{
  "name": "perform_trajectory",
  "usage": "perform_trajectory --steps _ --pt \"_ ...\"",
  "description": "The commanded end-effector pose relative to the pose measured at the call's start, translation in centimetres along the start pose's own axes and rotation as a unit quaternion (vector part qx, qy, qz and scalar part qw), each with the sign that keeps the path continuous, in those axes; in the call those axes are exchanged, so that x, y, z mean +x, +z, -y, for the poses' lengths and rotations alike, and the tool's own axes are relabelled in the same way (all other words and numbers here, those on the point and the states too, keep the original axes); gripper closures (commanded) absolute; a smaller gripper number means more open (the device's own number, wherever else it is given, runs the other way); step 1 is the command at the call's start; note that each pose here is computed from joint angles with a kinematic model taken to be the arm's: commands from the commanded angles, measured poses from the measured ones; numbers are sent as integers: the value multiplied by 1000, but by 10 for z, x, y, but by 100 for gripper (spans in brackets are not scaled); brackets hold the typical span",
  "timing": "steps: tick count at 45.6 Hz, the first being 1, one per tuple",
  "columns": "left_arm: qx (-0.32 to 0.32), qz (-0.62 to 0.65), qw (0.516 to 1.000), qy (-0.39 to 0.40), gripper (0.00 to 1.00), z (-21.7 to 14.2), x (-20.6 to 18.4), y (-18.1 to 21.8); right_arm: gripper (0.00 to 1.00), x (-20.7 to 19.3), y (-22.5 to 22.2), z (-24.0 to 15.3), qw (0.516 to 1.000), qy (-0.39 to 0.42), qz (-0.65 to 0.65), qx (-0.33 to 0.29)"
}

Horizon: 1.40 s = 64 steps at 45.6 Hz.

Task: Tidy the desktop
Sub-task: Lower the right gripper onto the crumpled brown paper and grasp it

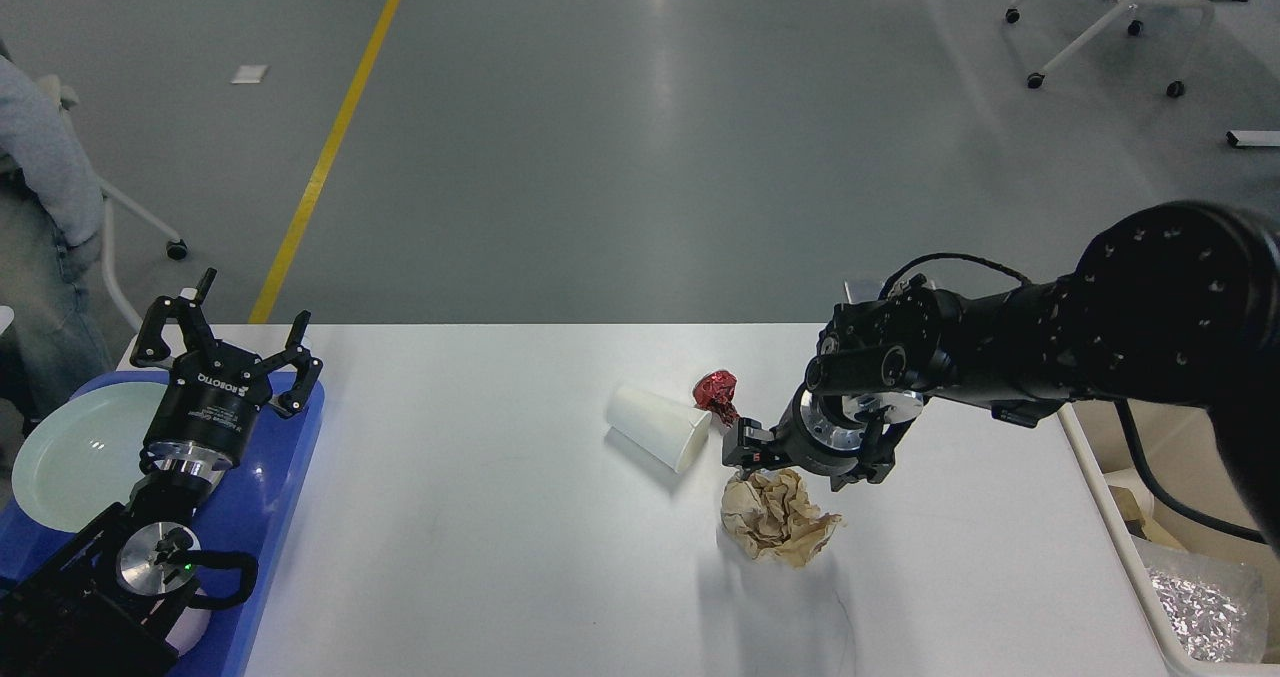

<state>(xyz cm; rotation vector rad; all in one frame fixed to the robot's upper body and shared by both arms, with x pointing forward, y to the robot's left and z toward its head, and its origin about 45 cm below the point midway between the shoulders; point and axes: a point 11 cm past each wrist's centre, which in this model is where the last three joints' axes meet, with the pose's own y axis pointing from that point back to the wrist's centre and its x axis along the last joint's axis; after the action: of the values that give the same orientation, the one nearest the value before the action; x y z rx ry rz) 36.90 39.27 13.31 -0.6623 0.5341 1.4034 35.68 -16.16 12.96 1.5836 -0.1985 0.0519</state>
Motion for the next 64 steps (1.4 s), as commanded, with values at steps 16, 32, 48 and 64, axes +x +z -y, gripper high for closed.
perform_trajectory --steps 16,32,48,64 --pt "0 0 1000 0 4 0 0 0 0 -17 -8 31 1000 -3 14 21" --pt "0 0 1000 0 4 0 0 0 0 -37 -4 71 999 34 0 8" --pt "0 0 1000 0 4 0 0 0 96 -40 4 71 999 35 25 4" --pt "0 0 1000 0 4 0 0 0 100 -36 12 60 998 19 60 4"
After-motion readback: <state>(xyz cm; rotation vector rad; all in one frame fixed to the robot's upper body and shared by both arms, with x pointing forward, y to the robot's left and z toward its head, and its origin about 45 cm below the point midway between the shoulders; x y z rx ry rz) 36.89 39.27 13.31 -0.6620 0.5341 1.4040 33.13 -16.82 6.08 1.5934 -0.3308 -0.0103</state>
